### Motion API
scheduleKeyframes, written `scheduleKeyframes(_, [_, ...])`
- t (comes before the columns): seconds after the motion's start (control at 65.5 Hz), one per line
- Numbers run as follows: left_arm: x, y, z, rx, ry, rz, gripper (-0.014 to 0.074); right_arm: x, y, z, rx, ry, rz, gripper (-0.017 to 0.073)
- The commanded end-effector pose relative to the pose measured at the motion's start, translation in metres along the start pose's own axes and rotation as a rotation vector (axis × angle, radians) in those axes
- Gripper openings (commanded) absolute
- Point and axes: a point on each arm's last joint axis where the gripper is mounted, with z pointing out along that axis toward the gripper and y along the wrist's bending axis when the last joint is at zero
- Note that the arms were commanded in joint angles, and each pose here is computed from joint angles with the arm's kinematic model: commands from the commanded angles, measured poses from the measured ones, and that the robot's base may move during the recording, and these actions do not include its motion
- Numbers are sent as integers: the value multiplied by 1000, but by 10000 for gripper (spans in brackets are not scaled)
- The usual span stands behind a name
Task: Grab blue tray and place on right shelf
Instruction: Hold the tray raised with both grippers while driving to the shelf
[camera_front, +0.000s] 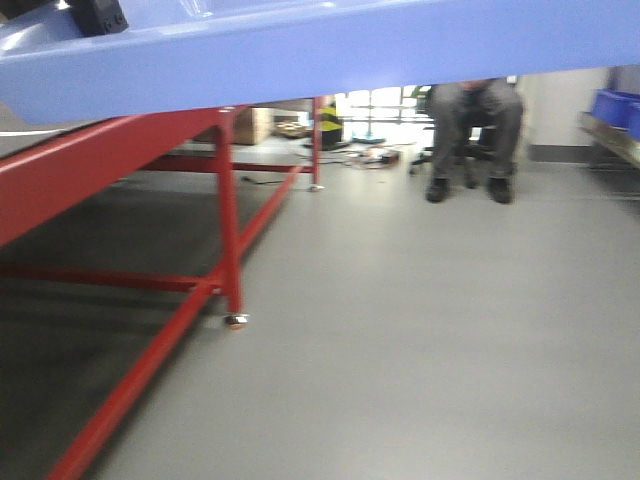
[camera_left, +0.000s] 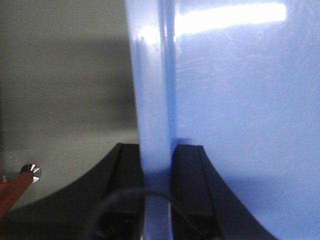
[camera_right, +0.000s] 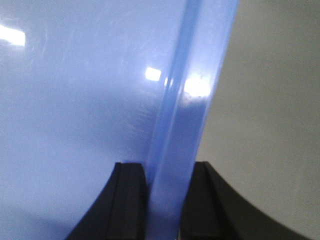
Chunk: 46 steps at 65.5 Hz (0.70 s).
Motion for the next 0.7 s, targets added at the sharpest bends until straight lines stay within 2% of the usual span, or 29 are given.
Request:
scheduleKeyframes(0.0, [11, -1, -17, -11, 53, 54, -46, -9, 0, -17, -37, -135, -27, 56])
scheduleKeyframes(0.549, [11, -1, -17, -11, 53, 54, -46, -9, 0, -17, -34, -128, -27, 56])
scheduleKeyframes(0.687, [12, -4, -17, 20, 62, 45, -46, -9, 0, -17, -34, -128, -27, 56])
